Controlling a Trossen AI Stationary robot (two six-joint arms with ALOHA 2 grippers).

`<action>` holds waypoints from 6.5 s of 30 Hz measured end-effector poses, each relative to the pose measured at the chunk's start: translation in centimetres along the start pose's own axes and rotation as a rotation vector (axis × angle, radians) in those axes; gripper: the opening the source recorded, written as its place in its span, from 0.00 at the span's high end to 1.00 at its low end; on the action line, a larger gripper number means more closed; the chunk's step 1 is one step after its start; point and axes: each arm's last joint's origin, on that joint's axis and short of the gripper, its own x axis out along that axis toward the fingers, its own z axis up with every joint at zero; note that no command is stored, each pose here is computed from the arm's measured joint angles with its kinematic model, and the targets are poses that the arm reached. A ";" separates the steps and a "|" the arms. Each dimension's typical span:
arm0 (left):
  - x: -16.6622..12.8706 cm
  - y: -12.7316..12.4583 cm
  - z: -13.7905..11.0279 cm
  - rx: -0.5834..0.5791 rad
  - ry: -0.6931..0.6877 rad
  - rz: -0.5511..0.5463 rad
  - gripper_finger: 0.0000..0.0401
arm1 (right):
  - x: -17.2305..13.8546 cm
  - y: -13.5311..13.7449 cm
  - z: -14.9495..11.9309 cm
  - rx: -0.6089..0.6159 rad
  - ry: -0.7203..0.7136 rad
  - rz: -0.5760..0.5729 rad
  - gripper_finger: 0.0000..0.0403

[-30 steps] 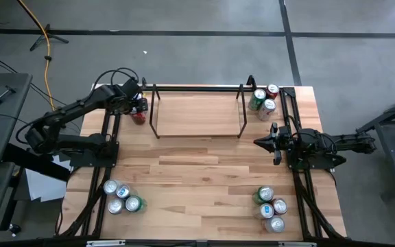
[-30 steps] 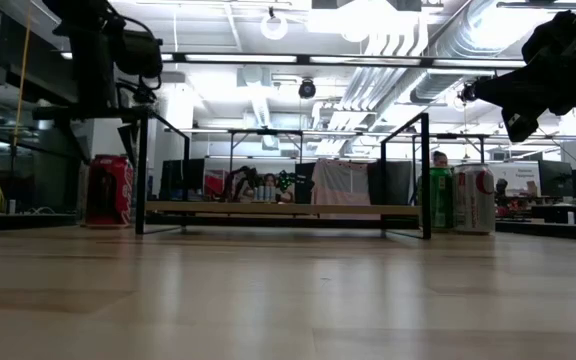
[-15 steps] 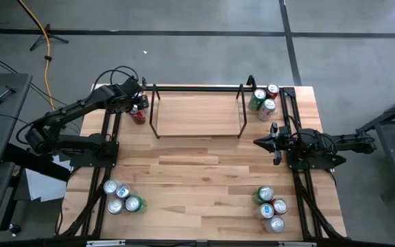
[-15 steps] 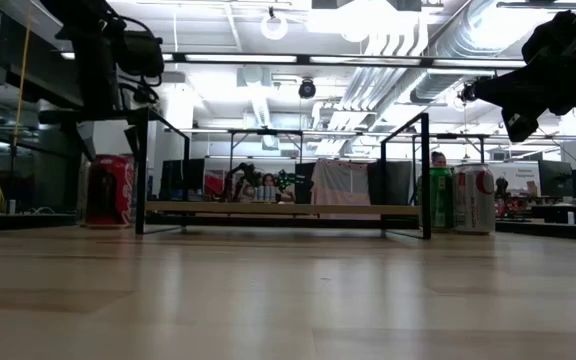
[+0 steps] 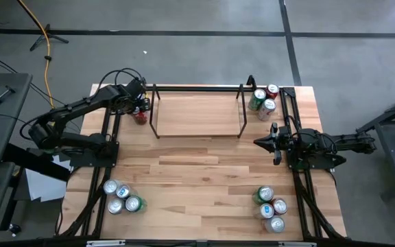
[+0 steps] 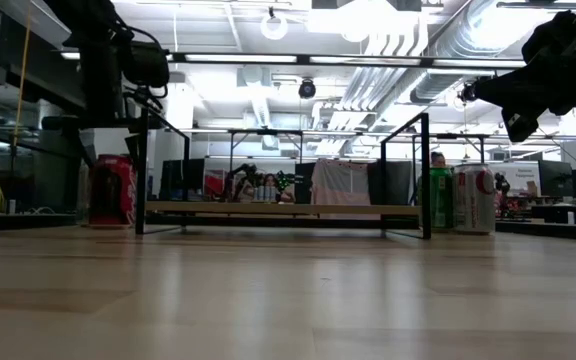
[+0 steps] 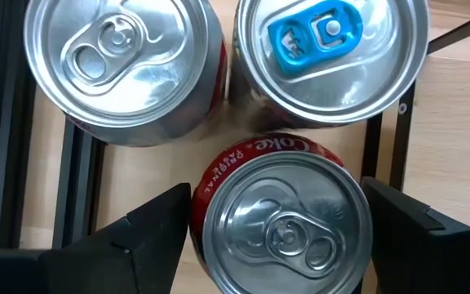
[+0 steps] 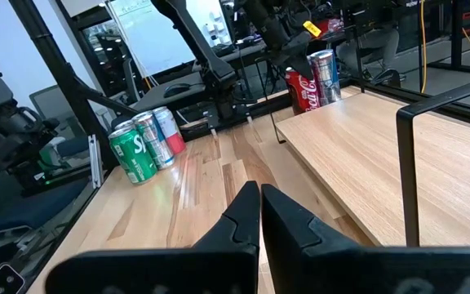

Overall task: Place canned beverage on shelf
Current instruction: Put the top left red soda can on the shelf, then put the top red soda can on the shelf aligned with the other red soda can

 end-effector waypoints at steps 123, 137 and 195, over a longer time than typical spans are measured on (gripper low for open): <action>-12.5 -15.2 -0.6 1.581 -0.309 -0.601 0.30 | 0.0 0.0 0.0 0.000 0.000 0.000 1.00; -8.2 -19.0 -4.8 1.717 -0.202 -0.380 0.97 | 0.0 0.0 0.0 0.000 0.000 -0.001 1.00; -17.2 -16.0 2.2 1.296 -0.388 -0.653 1.00 | 0.0 0.0 0.0 0.000 0.000 -0.001 1.00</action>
